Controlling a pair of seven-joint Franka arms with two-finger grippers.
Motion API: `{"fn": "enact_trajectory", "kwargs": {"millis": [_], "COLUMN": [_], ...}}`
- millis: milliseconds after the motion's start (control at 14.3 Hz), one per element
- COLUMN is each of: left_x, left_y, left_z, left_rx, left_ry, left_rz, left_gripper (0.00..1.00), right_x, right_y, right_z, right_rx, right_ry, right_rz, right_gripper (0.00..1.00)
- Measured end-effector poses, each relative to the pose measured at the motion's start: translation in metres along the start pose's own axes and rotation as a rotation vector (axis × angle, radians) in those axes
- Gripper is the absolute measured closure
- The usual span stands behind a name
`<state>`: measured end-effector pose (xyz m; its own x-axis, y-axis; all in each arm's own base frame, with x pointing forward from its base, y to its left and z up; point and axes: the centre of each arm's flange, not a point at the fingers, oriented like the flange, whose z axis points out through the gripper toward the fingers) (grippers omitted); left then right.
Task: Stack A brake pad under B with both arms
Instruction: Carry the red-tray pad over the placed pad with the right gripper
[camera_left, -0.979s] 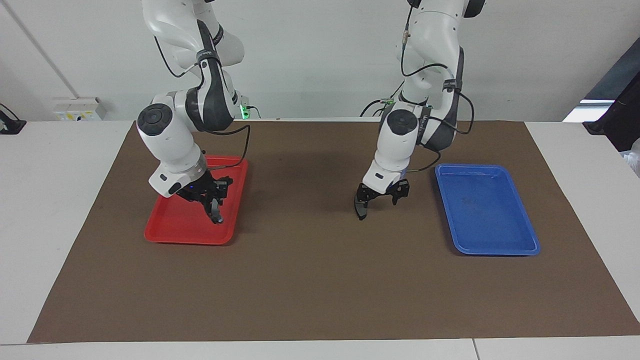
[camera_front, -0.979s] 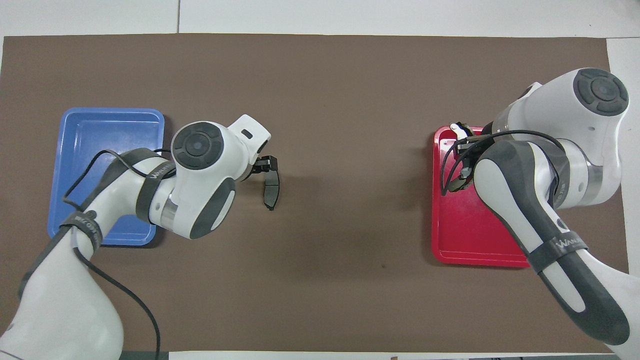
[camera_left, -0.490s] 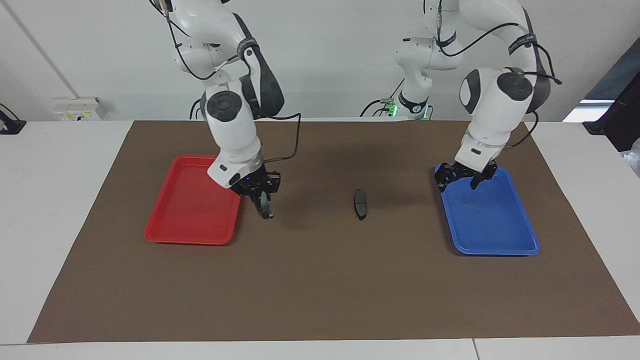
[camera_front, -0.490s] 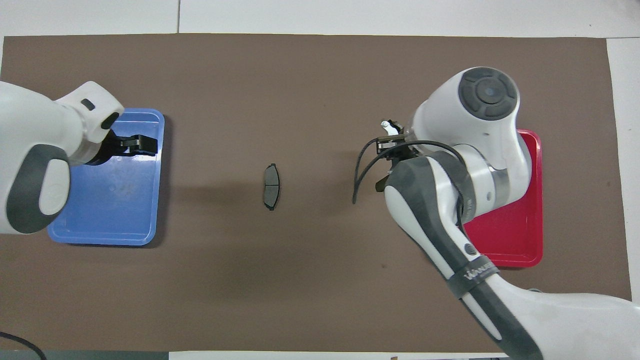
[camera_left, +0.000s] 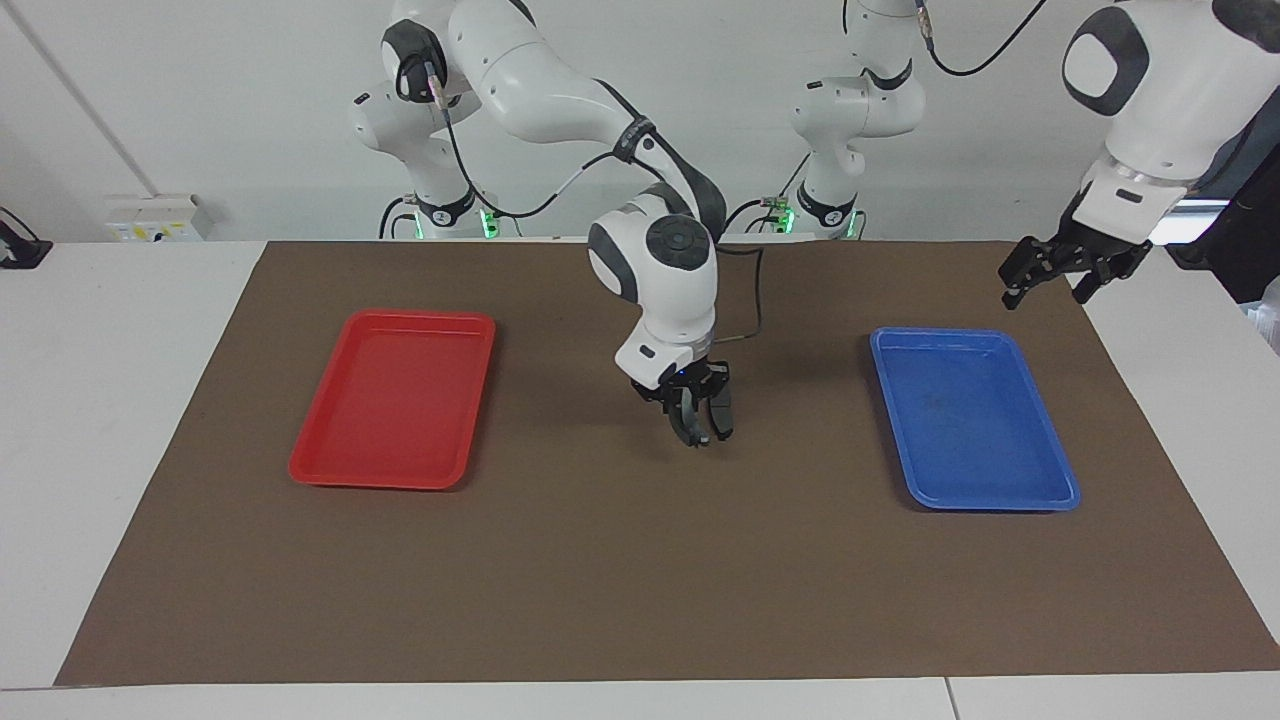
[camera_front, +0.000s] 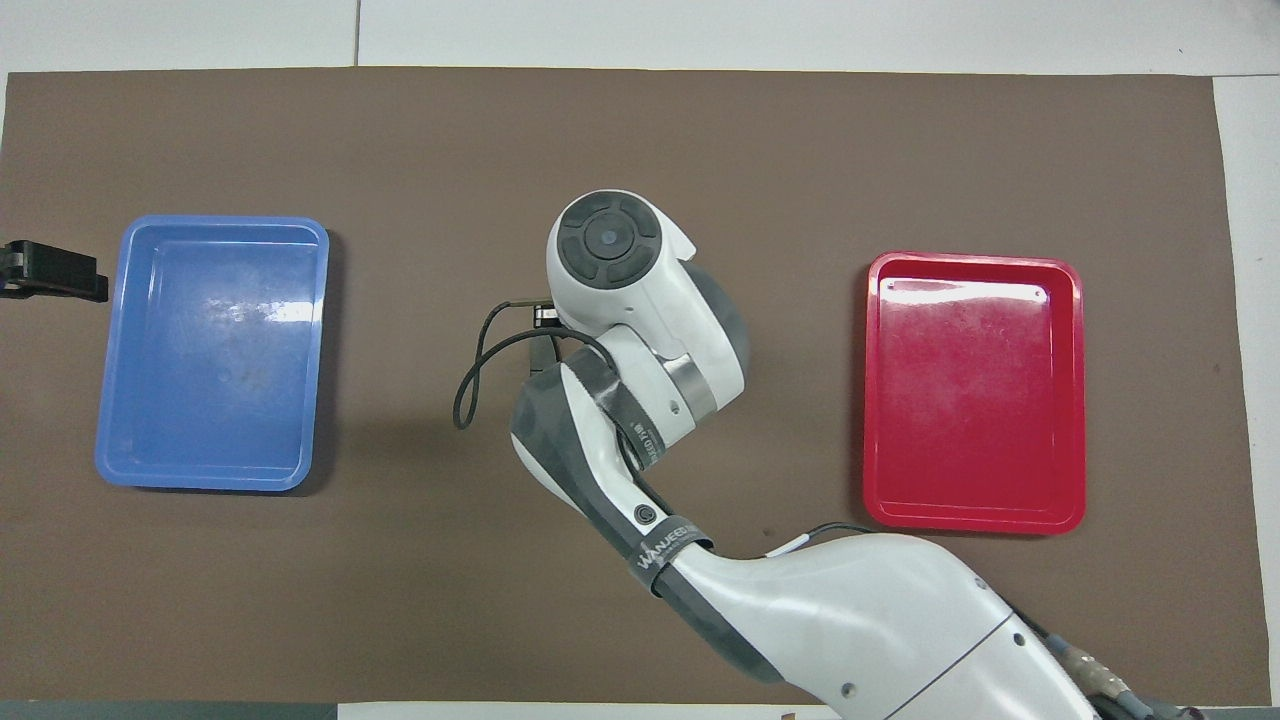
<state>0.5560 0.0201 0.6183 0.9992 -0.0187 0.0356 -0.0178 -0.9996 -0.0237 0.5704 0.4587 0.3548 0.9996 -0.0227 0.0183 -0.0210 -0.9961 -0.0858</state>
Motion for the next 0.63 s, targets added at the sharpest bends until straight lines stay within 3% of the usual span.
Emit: {"fn": "enact_trajectory", "kwargs": {"millis": [140, 350, 629], "left_x": [0.002, 0.004, 0.002], "left_y": [0.001, 0.002, -0.008], "left_z": [-0.009, 0.010, 0.018], "left_rx": [0.000, -0.001, -0.002], "left_ry": [-0.019, -0.066, -0.082], "left_rz": [0.003, 0.005, -0.013], "left_gripper": [0.00, 0.00, 0.00], "right_x": [-0.018, -0.037, -0.029], "right_y": [-0.025, -0.039, -0.022], "right_z": [0.008, 0.032, 0.046], "right_rx": [0.015, 0.018, -0.001], "right_ry": [0.016, 0.024, 0.026], "right_rz": [-0.003, -0.007, 0.013], "right_gripper": [0.57, 0.57, 0.57]}}
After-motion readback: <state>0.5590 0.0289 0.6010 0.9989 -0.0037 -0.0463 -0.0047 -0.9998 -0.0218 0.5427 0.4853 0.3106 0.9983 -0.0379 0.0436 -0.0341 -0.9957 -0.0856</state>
